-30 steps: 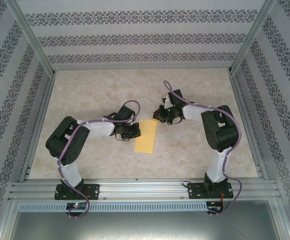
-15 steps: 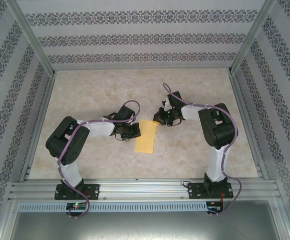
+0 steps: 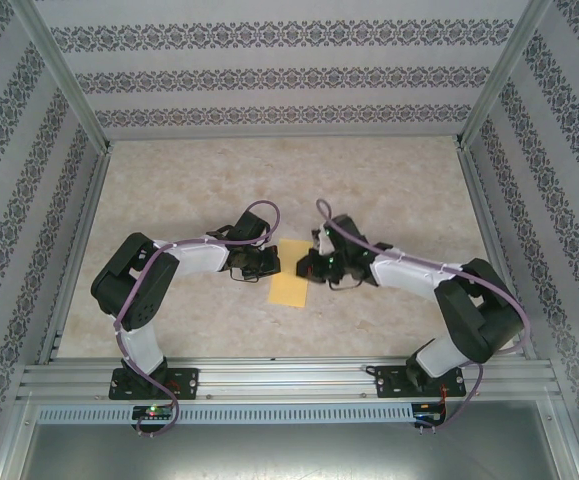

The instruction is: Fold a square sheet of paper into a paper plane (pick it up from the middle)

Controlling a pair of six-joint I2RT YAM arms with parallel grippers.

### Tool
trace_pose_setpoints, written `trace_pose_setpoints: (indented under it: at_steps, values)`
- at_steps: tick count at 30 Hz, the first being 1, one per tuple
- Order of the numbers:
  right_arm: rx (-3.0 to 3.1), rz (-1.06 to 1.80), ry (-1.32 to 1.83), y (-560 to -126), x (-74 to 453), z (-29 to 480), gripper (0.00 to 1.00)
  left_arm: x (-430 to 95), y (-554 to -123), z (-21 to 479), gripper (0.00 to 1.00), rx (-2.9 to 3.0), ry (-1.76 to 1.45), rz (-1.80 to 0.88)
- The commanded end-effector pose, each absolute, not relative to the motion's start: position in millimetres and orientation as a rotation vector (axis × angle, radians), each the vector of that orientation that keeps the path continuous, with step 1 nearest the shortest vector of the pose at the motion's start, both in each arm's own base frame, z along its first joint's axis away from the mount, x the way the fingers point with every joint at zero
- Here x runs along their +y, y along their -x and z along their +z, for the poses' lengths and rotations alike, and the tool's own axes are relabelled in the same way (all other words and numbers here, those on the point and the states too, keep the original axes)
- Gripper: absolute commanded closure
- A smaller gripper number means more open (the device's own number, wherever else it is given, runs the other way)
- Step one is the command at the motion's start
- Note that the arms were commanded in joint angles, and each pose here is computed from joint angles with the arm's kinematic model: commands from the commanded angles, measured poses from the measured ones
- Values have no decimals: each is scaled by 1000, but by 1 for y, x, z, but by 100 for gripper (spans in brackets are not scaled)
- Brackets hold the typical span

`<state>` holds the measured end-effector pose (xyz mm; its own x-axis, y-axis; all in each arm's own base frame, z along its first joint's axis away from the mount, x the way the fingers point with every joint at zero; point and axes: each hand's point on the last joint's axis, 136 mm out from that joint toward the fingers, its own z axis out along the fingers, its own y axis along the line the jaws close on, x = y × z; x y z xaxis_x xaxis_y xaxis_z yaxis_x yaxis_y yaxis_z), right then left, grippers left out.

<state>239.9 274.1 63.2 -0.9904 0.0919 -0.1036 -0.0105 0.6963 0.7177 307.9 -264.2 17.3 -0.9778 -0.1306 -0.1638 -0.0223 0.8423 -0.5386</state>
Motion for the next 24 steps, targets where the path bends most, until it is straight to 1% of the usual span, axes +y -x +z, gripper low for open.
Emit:
trace_pose_setpoints:
  at_steps: [1,6,10,12,15,19,20,23,24]
  values:
    - [2764,1162,-129,-226,280,53,94,-231,-263,-22,100,3035,159,-603]
    - [2808,1165,-116,-209,283,32,93,-232,-263,-22,100,3034,152,-617]
    - [2916,1012,-143,-195,265,-1,94,-234,-262,-21,100,3032,151,-637]
    - [2931,1000,-165,-190,258,-9,94,-235,-262,-19,100,3025,146,-649]
    - [2937,1002,-159,-190,255,-4,93,-242,-263,-9,100,3007,137,-712]
    - [2862,1045,-119,-205,256,30,92,-253,-269,21,100,2948,122,-816]
    - [2842,1050,-120,-210,254,39,91,-255,-272,31,98,2924,113,-833]
    - [2779,1031,-132,-229,239,65,88,-251,-283,63,85,2854,117,-788]
    - [2774,996,-159,-236,231,69,83,-246,-288,74,80,2826,117,-750]
